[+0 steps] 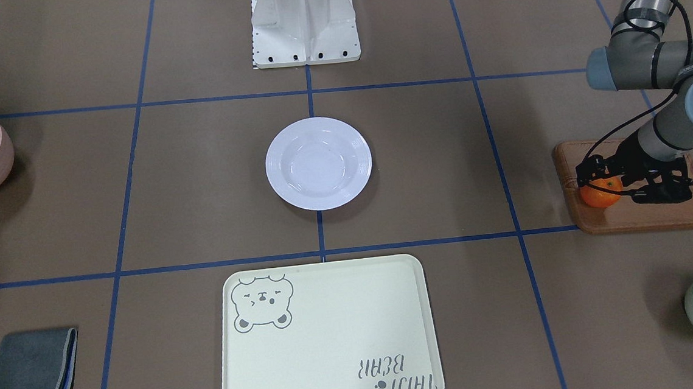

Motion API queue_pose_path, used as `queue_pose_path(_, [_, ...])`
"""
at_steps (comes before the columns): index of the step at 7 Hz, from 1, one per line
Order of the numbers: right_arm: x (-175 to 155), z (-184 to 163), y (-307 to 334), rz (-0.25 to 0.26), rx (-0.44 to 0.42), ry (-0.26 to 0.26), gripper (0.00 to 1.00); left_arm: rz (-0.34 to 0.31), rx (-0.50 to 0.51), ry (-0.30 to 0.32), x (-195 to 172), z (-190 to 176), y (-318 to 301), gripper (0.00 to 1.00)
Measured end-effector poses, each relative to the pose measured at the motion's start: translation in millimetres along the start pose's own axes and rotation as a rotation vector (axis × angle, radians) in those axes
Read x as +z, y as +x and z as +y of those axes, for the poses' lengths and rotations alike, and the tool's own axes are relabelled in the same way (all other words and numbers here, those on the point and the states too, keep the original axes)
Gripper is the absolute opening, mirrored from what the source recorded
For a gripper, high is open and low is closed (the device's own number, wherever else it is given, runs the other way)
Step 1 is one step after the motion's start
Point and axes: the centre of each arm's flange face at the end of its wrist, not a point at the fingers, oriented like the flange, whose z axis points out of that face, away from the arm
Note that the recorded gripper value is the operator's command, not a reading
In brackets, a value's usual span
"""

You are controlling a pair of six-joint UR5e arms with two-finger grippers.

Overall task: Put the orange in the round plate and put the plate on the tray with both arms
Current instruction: 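Reach the left gripper to the orange on the wooden board and grasp it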

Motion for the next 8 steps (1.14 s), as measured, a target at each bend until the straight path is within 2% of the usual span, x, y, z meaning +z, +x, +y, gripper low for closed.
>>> queue_pose_path(1, [0,0,-1,-0.009,0.001,0.001,1.0,0.001,0.002,0.002,5,-3,-3,0.04])
queue_pose_path(3, [-1,0,-3,-0.034,0.002,0.002,1.0,0.011,0.009,0.012,3,-8,4,0.0])
queue_pose_path(5, [-4,-5,-14,-0.092,0.01,0.009,1.0,0.035,0.004,0.038,-31,-26,48,0.0])
queue_pose_path(6, [-5,-8,-26,-0.131,0.021,0.01,1.0,0.046,-0.049,0.045,-62,-48,96,0.0])
queue_pose_path(7, [-3,-12,-38,-0.15,0.024,0.008,1.0,0.064,-0.112,0.04,-87,-61,158,0.0])
queue_pose_path(8, [-1,-17,-50,-0.153,0.038,0.006,1.0,0.095,-0.176,0.021,-100,-60,234,0.0])
